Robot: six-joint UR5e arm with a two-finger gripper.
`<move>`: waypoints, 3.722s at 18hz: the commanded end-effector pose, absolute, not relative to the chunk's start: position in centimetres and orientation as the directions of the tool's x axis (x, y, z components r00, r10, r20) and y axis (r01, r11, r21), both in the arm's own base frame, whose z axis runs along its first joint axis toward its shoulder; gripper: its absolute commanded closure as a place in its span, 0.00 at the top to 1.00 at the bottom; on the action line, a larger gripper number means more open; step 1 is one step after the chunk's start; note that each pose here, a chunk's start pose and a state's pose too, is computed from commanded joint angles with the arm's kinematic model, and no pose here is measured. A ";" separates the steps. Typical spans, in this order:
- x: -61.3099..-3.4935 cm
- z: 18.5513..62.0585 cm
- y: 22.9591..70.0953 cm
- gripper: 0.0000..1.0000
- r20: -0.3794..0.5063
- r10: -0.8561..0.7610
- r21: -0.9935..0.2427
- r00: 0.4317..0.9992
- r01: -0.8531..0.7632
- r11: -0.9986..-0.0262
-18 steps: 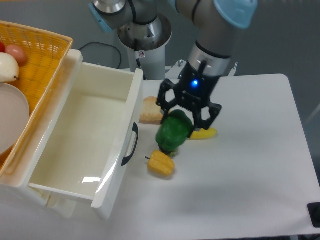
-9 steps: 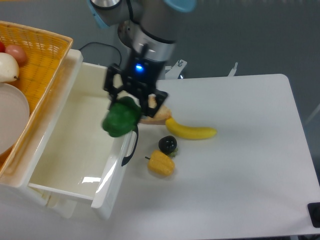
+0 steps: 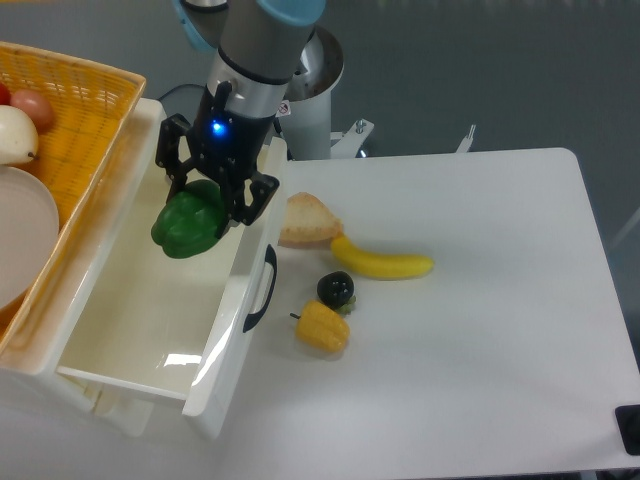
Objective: Place the green pepper in the upper white drawer
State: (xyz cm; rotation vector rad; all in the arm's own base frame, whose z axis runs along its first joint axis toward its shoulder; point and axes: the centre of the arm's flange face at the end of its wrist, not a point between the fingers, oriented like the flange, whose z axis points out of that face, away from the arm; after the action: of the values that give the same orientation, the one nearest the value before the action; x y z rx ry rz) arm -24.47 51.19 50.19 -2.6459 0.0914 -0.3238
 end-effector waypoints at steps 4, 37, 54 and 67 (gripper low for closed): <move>-24.5 48.1 51.8 0.45 0.231 -0.119 -0.431 0.966 -0.008 -0.902; -21.6 42.7 55.0 0.93 0.204 -0.173 -0.291 0.963 -0.110 -0.950; -27.9 47.7 52.2 1.00 0.155 -0.004 -0.419 0.988 0.062 -0.906; -41.3 44.9 46.0 1.00 0.134 0.156 -0.474 0.979 0.201 -0.857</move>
State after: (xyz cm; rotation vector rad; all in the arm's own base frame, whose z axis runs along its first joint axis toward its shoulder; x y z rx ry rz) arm -41.27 46.03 44.87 -2.6202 -0.2526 -0.1240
